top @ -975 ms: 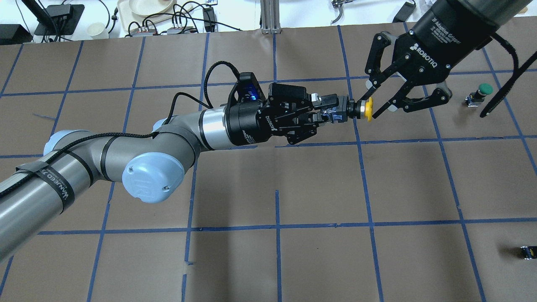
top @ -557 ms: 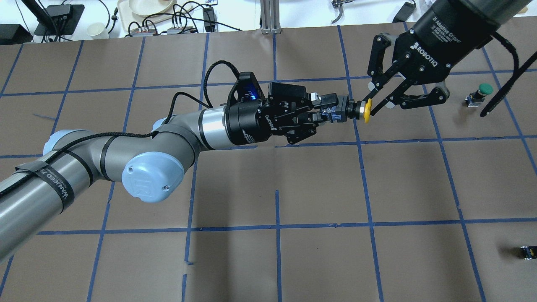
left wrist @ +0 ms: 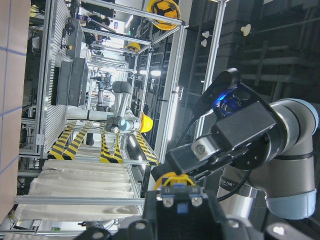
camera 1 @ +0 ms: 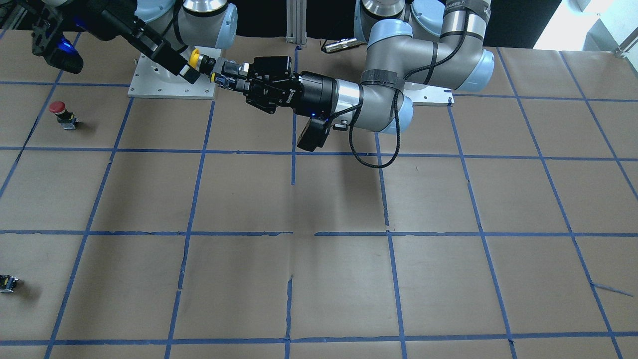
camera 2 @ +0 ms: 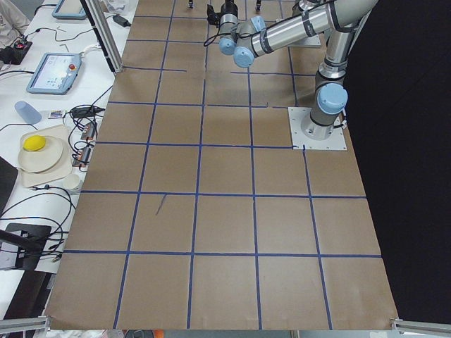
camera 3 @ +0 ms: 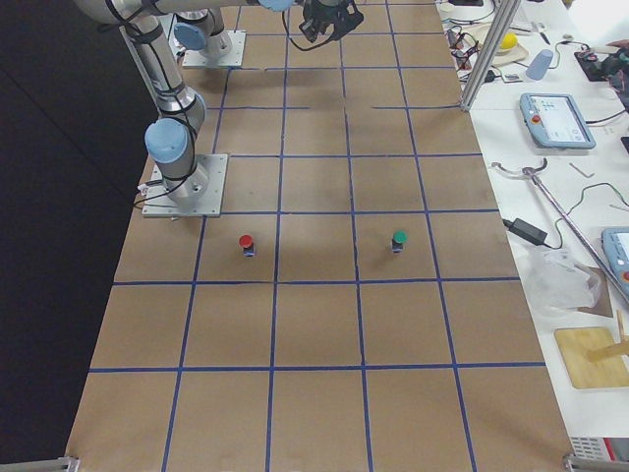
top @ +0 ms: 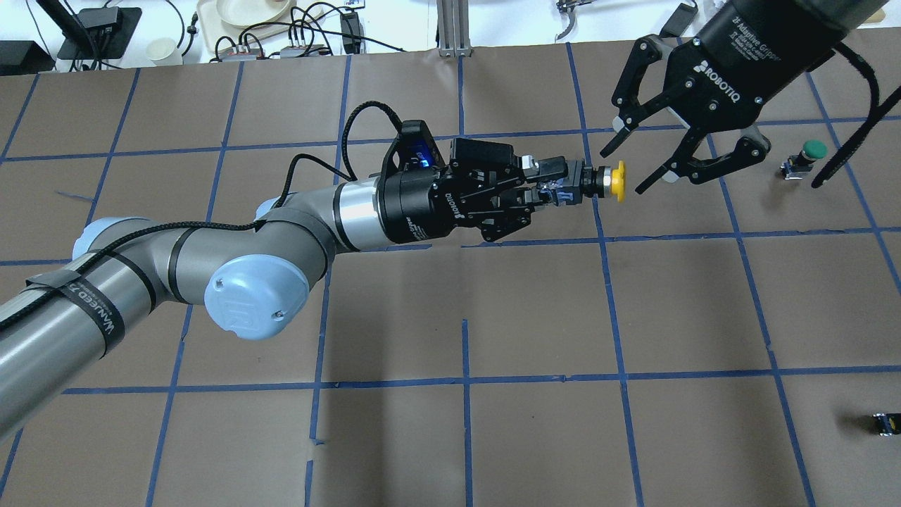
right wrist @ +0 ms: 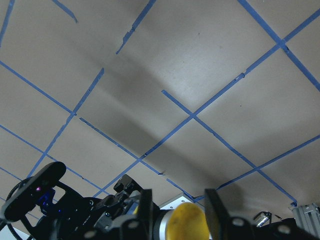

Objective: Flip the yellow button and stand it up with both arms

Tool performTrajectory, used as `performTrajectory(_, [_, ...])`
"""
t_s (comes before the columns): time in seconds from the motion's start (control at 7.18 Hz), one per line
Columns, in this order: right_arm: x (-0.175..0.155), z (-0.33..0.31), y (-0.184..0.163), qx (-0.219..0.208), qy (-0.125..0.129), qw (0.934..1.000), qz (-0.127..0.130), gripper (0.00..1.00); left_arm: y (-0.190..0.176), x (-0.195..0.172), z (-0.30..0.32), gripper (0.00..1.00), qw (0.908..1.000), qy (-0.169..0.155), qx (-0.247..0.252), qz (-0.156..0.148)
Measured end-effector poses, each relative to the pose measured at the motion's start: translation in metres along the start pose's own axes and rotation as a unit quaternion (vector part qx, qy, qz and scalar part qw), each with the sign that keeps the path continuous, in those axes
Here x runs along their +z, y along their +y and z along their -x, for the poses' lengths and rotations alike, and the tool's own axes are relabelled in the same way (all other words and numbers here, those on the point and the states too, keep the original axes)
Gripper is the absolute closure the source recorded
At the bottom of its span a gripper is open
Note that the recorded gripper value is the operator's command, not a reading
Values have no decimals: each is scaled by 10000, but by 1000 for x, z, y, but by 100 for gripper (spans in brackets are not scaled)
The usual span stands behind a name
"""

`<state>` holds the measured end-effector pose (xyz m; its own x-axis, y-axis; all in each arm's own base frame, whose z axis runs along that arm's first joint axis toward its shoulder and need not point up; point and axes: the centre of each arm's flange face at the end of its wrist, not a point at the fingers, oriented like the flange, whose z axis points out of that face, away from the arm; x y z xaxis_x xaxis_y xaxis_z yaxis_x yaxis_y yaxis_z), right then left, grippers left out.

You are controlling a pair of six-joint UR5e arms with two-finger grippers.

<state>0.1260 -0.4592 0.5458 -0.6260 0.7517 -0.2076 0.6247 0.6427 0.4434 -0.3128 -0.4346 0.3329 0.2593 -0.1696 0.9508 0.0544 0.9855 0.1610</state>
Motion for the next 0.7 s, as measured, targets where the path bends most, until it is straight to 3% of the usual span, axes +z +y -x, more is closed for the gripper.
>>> performTrajectory(0.42, [-6,-8,15,18,-44,10000,-78,0,-2,-1,-3,99,10000,38,11,-28])
performTrajectory(0.7, [-12,-8,24,429,-228,9988,-50,0,-3,-2,-5,99,9999,118,31,-72])
